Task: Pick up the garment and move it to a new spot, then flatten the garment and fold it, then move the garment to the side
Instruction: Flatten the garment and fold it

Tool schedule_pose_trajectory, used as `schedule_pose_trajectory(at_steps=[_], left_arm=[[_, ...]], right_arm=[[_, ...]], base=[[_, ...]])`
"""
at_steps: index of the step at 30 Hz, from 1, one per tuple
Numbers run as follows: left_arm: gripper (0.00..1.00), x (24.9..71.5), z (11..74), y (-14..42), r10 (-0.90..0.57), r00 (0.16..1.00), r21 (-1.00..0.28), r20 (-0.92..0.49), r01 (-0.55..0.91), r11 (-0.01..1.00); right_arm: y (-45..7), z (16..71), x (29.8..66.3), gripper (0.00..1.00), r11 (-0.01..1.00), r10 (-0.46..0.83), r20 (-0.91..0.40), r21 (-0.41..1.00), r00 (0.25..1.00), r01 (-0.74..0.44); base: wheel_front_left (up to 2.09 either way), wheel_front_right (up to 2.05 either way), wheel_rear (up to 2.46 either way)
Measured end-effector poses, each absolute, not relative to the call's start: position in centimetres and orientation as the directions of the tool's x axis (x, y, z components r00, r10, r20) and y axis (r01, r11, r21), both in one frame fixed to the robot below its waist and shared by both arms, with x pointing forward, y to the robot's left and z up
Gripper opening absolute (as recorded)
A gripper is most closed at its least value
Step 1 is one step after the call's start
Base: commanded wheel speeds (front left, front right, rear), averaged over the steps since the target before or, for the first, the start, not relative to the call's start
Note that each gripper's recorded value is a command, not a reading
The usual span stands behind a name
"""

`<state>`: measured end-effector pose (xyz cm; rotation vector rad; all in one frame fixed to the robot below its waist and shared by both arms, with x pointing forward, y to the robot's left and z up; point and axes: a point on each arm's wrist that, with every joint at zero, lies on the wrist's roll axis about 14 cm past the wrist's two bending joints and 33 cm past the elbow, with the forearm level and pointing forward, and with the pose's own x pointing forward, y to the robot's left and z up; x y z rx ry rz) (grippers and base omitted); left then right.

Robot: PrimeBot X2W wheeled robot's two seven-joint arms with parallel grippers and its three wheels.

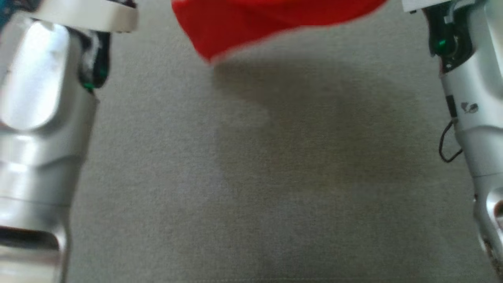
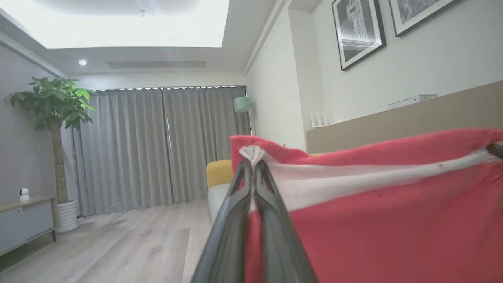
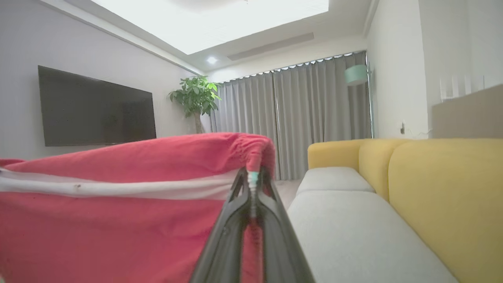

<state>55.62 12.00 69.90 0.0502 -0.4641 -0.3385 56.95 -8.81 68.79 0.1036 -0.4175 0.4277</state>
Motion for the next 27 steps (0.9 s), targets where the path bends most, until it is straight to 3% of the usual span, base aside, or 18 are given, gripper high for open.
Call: schedule_pose_trajectory(at_steps=[4, 8, 10, 11, 15, 19, 27], left_arm=[[0.00, 55.0, 67.3, 12.4, -0.301, 0.865, 0.069, 0.402, 0.300, 0.952], [0.00, 52.2, 59.3, 13.3, -0.263, 0.934, -0.034, 0.242, 0.279, 0.960], [0.00, 49.8, 54.5, 13.1, -0.252, 0.959, -0.102, 0.131, 0.266, 0.958], [0.00, 46.8, 49.5, 12.7, -0.250, 0.968, -0.160, 0.007, 0.248, 0.955], [0.00, 40.2, 42.2, 12.1, -0.238, 0.951, -0.243, -0.196, 0.188, 0.952], [0.00, 35.8, 39.6, 11.8, -0.225, 0.935, -0.288, -0.276, 0.143, 0.947], [0.00, 30.7, 39.0, 13.1, -0.164, 0.943, -0.319, -0.288, 0.067, 0.945]], right_arm=[[-7.8, 65.3, 57.5, 0.00, 0.899, 0.383, 0.357, 0.069, 0.852, -0.433], [-7.7, 58.6, 55.1, 0.00, 0.894, 0.386, 0.217, 0.150, 0.897, -0.422], [-8.4, 53.8, 52.9, 0.00, 0.898, 0.371, 0.104, 0.213, 0.923, -0.385], [-8.8, 48.6, 49.7, 0.00, 0.898, 0.367, -0.029, 0.269, 0.930, -0.347], [-9.3, 41.9, 43.2, 0.00, 0.890, 0.353, -0.210, 0.376, 0.912, -0.257], [-9.4, 40.4, 39.5, 0.00, 0.872, 0.338, -0.254, 0.445, 0.906, -0.201], [-9.3, 40.5, 34.2, 0.00, 0.840, 0.330, -0.249, 0.517, 0.910, -0.163]], base=[[0.00, 0.00, 0.00], [0.00, 0.00, 0.00], [0.00, 0.00, 0.00], [0.00, 0.00, 0.00], [0.00, 0.00, 0.00], [0.00, 0.00, 0.00], [0.00, 0.00, 0.00]])
